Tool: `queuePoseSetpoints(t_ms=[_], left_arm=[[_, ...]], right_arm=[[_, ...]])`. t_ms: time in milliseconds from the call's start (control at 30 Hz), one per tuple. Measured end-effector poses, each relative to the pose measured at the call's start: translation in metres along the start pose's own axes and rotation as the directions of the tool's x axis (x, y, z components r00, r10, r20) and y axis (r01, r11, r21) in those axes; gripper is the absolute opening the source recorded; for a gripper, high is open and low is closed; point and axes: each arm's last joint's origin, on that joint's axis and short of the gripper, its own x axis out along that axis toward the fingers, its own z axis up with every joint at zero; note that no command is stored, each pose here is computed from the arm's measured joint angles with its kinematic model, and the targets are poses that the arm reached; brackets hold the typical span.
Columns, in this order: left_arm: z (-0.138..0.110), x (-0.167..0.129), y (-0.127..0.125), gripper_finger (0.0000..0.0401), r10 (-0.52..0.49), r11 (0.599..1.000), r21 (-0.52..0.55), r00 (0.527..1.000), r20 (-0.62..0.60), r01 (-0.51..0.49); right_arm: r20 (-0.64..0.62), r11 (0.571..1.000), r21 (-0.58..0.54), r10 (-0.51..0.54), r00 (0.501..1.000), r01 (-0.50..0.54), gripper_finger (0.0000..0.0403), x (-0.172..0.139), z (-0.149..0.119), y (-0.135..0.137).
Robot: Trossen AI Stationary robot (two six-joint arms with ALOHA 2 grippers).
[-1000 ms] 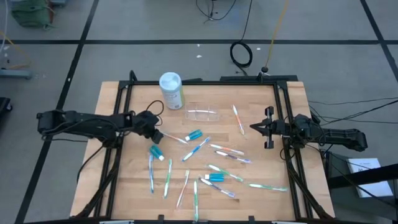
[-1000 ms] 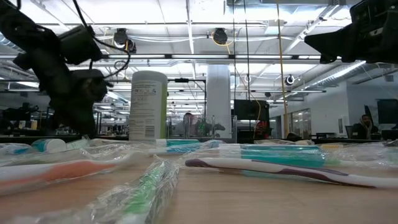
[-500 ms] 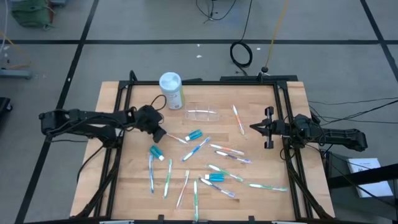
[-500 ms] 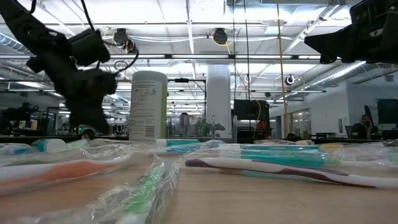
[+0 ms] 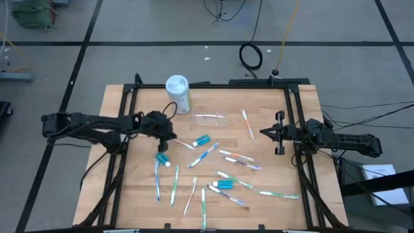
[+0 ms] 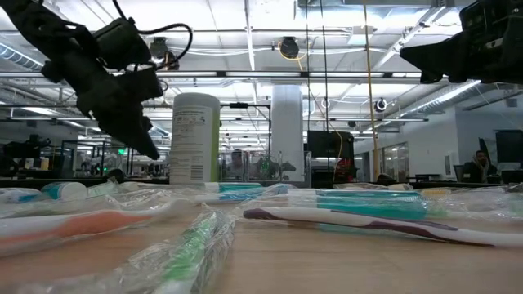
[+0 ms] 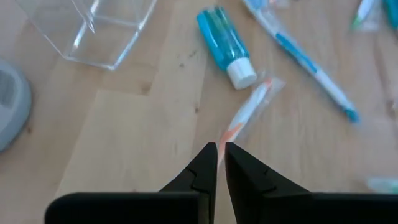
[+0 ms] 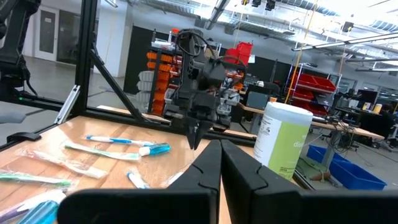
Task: Pick & Place toothbrushing station
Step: Put the orange toothbrush into the transparent organizer
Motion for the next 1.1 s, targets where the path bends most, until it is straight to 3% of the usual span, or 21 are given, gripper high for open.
queuePoseSetpoints(t_ms=[367,533,700,900,1000,1100], left_arm=[[-0.011,0.017,0.005,0.0152,0.068,0.984,0.171,0.991,-0.114,-0.048],[-0.019,0.022,0.008,0.0166,0.171,0.964,0.235,0.965,-0.198,-0.123],[-0.022,0.030,0.006,0.0134,0.155,0.958,0.273,0.961,-0.227,-0.090],[-0.025,0.033,0.002,0.0035,0.170,0.928,0.367,0.953,-0.251,-0.069],[-0.024,0.033,0.000,0.0010,0.229,0.882,0.460,0.944,-0.238,-0.099],[-0.023,0.030,-0.006,0.0022,0.320,0.788,0.602,0.922,-0.220,-0.130]], right_arm=[[0.000,1.000,-0.002,0.000,1.000,0.000,0.0004,0.000,0.000,0.000],[0.000,1.000,-0.002,0.000,1.000,0.000,0.0004,0.000,0.000,0.000],[0.000,1.000,0.000,0.000,1.000,0.000,0.0004,0.000,0.000,0.000],[0.000,1.000,-0.001,0.000,1.000,0.000,0.0004,0.000,0.000,0.000],[0.000,1.000,-0.002,0.000,1.000,0.000,0.0004,0.000,0.000,0.000],[0.000,1.000,-0.002,0.000,1.000,0.000,0.0004,0.000,0.000,0.000]])
